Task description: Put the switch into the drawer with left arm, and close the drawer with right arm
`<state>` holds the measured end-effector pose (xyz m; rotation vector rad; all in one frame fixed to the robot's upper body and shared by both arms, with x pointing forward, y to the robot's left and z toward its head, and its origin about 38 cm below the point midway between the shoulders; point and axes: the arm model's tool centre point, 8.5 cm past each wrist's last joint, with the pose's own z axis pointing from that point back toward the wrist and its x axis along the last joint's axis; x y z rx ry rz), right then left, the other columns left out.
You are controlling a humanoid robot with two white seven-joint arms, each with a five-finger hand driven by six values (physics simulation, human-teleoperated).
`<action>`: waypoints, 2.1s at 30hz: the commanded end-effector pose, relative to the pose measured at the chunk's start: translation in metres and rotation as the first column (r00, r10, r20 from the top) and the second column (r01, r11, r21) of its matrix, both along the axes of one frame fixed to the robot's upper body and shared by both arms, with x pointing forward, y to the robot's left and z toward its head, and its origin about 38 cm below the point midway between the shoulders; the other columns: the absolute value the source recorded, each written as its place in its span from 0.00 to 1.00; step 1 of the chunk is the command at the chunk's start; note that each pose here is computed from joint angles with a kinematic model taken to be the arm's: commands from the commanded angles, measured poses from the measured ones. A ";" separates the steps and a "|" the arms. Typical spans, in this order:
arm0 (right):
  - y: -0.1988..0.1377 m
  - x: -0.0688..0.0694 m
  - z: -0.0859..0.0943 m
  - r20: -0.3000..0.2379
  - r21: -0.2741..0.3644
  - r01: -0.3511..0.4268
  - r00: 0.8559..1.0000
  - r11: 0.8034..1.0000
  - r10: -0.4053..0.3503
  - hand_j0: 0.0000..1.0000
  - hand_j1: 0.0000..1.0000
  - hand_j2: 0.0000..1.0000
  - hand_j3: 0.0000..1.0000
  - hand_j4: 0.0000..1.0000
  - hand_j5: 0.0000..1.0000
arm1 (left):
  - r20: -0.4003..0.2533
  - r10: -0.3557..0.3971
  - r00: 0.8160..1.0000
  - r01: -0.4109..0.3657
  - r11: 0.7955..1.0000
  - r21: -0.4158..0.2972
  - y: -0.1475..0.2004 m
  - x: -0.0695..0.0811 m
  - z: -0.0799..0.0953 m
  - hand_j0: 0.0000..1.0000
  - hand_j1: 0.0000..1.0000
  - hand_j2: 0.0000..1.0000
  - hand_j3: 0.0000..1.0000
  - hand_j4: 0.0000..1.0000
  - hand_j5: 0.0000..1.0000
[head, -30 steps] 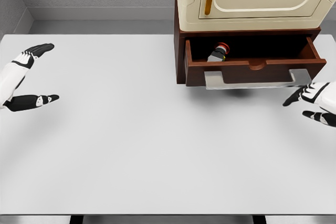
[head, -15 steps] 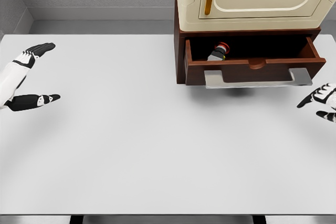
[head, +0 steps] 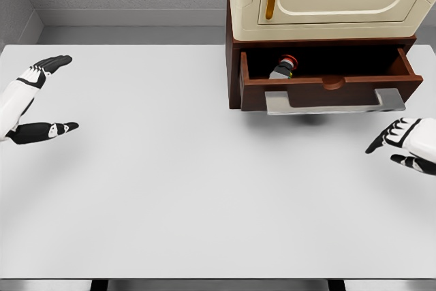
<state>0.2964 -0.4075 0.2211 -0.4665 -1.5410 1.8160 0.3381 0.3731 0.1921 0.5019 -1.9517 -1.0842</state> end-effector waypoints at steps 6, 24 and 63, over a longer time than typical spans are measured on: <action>0.004 0.008 0.011 0.051 0.032 0.001 0.999 0.999 -0.003 0.64 0.64 0.64 0.64 0.64 0.64 | 0.008 -0.014 1.000 0.014 1.000 -0.004 -0.005 -0.001 0.003 1.00 1.00 1.00 1.00 1.00 1.00; 0.016 0.010 -0.001 0.069 0.056 -0.014 0.998 0.998 0.010 0.62 0.62 0.62 0.62 0.62 0.62 | 0.020 -0.029 0.999 0.029 1.000 -0.001 -0.010 -0.003 0.007 1.00 1.00 1.00 1.00 1.00 1.00; 0.012 0.024 -0.003 0.076 0.067 0.008 0.997 0.998 -0.013 0.65 0.65 0.65 0.65 0.65 0.65 | 0.021 -0.031 0.999 0.031 1.000 0.000 -0.010 -0.004 0.007 1.00 1.00 1.00 1.00 1.00 1.00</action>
